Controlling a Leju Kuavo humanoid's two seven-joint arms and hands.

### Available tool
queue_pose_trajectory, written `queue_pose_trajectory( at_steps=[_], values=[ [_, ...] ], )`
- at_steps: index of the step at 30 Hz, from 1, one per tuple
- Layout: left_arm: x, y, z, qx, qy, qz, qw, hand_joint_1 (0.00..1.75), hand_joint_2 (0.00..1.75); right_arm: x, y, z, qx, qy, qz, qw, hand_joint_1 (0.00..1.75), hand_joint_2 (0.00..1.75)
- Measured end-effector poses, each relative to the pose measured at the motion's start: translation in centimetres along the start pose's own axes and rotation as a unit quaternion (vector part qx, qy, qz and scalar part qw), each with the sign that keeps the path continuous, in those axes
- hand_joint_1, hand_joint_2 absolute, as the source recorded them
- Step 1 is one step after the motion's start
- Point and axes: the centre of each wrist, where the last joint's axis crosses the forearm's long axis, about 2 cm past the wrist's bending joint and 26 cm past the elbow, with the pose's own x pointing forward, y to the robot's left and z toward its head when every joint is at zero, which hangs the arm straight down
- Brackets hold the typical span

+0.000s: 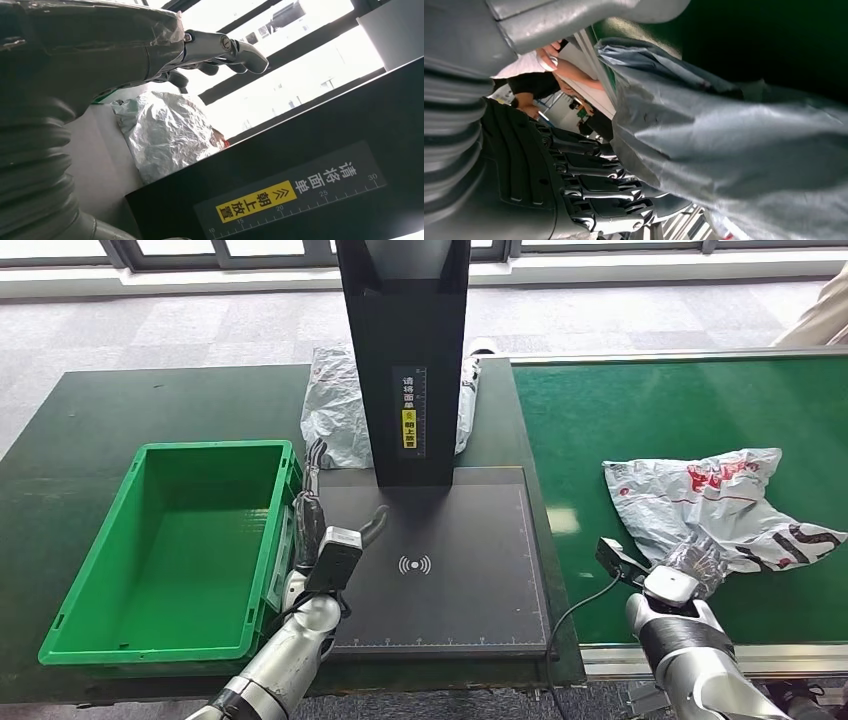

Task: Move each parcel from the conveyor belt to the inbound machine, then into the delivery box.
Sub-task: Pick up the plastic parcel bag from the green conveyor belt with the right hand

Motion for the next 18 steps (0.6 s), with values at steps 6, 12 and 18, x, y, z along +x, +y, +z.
queue_pose_trajectory(
  at_steps=[6, 12, 18],
  values=[
    [0.02, -0.13, -0.13, -0.002, 0.006, 0.009, 1.000, 0.00, 1.75, -0.64, 0.58, -0.31, 0.018, 0.011, 0.016, 1.000, 1.75, 1.75],
    [-0.06, -0.09, -0.16, -0.003, 0.010, 0.015, 1.000, 0.00, 1.75, -0.75, 0.64, -0.37, 0.019, 0.012, 0.018, 1.000, 1.75, 1.75],
    [-0.29, 0.04, -0.20, -0.019, -0.007, -0.013, 1.000, 0.00, 1.75, -0.70, 0.52, -0.37, 0.015, 0.009, 0.014, 1.000, 1.75, 1.75]
  ],
)
